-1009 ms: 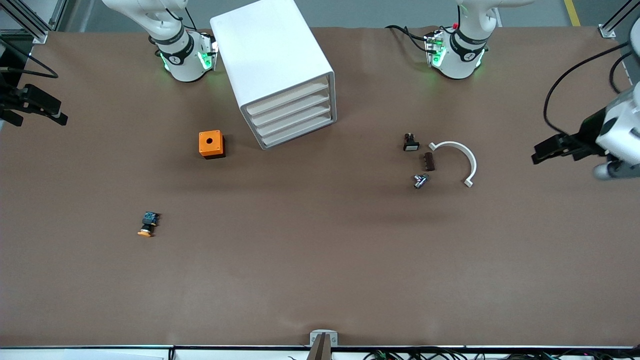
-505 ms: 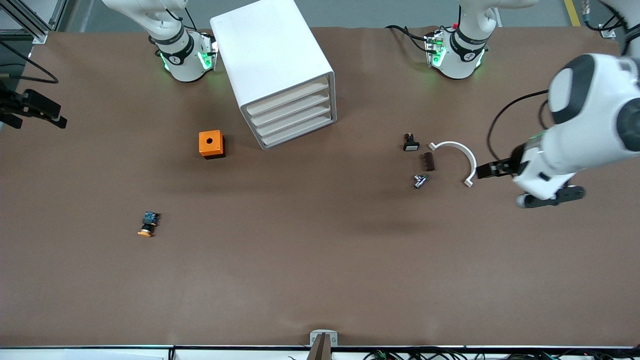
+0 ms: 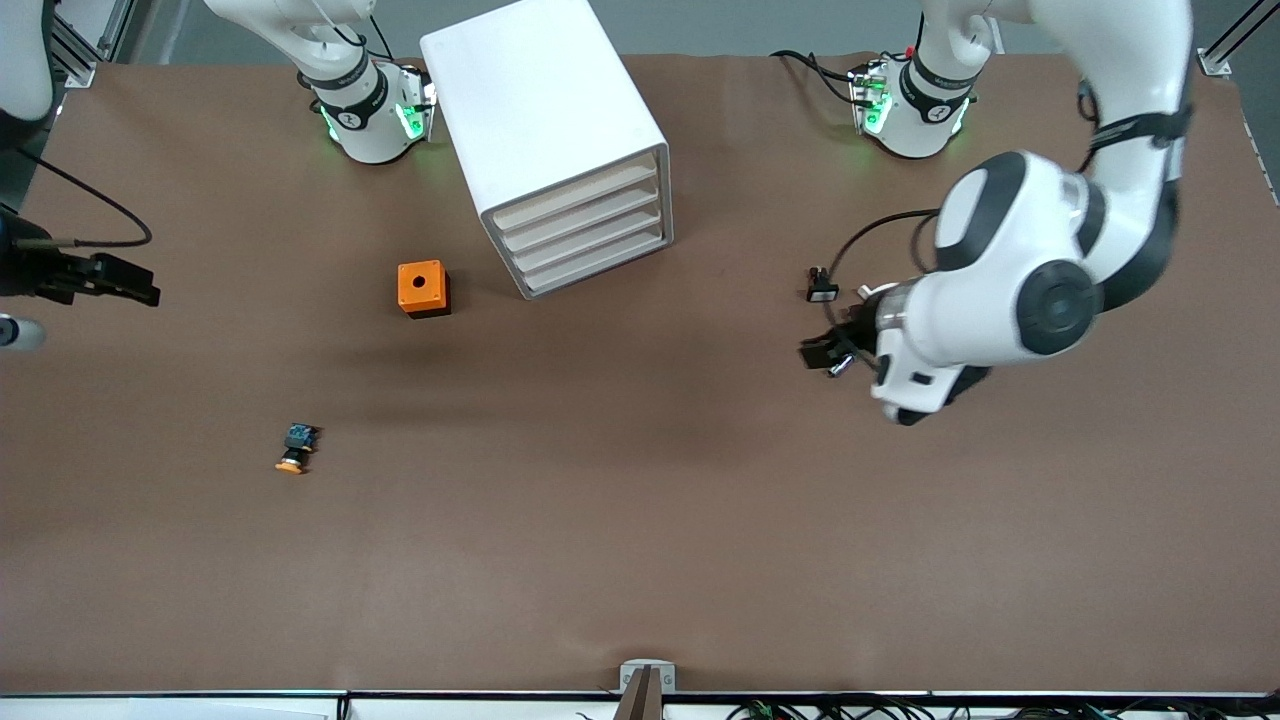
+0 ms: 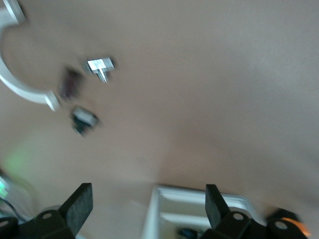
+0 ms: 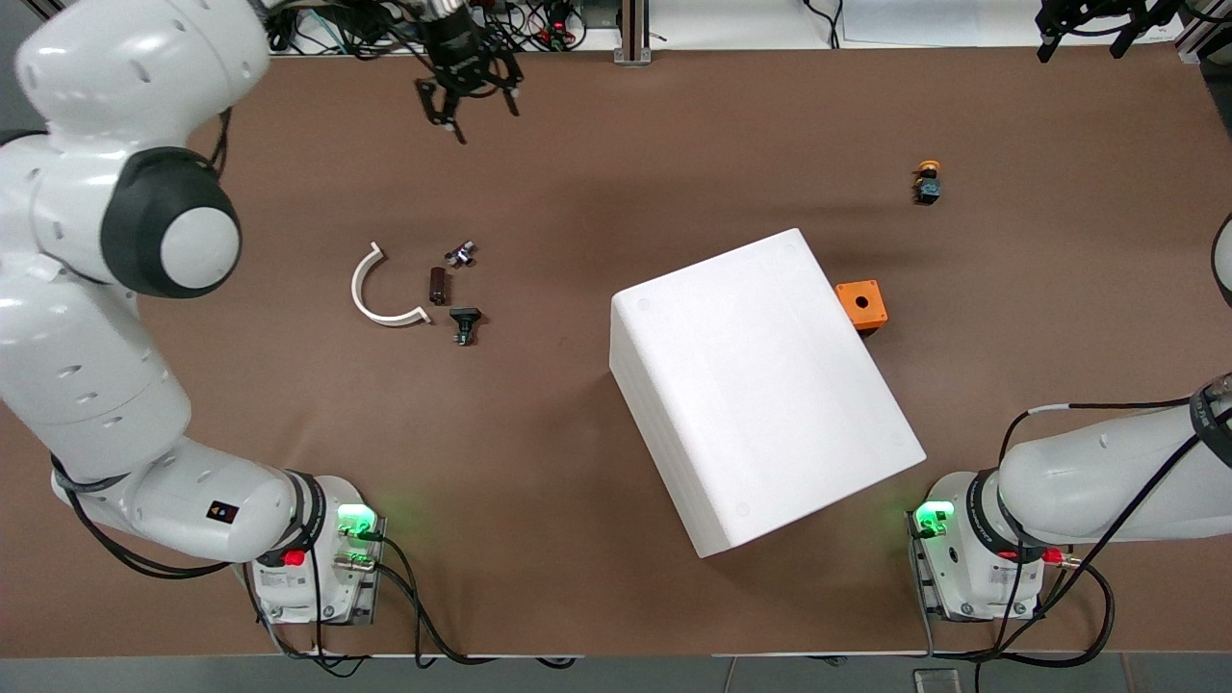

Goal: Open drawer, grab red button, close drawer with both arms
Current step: 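Move the left gripper toward the white cabinet's drawer handle, then grasp the drawer handle with the left gripper while the right gripper approaches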

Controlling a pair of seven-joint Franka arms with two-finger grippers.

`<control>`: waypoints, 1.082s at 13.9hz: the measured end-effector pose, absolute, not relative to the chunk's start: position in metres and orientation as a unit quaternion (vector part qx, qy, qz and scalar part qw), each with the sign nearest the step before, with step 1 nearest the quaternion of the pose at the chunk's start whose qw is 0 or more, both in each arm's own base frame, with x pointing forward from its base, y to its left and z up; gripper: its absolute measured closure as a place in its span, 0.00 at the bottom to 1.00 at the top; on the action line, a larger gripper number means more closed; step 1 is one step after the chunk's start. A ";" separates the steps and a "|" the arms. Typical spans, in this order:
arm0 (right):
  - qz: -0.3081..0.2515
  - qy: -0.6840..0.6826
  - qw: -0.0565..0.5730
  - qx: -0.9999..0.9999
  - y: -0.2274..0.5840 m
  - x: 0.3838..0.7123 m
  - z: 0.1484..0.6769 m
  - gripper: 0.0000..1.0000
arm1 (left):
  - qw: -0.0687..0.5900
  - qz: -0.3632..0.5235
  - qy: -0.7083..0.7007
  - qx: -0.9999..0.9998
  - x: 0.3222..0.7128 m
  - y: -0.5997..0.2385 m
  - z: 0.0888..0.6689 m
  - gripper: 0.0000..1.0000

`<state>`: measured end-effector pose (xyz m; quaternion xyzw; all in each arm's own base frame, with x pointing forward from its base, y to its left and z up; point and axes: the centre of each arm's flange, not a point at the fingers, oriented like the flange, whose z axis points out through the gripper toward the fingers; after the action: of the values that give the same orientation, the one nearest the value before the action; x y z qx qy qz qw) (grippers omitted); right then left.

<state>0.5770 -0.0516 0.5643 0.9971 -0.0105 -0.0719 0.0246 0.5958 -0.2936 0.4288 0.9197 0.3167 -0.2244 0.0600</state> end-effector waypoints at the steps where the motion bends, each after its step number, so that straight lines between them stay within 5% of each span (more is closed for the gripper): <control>1: -0.072 -0.011 0.025 0.997 -0.052 0.578 0.564 0.00 | 0.063 -0.250 0.345 0.903 0.595 -0.310 0.416 0.00; 6: -0.066 -0.044 0.027 0.997 -0.049 0.579 0.570 0.00 | 0.033 -0.375 0.534 0.757 0.595 -0.348 0.360 0.00; 15: -0.081 -0.207 0.020 0.975 0.072 0.572 0.567 0.00 | -0.177 -0.510 0.697 0.471 0.562 -0.405 0.244 0.00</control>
<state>0.5719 0.0720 0.5667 0.9748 -0.2070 -0.0810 0.0200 0.5624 -0.4053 0.2441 0.4715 0.6974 -0.5100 -0.1768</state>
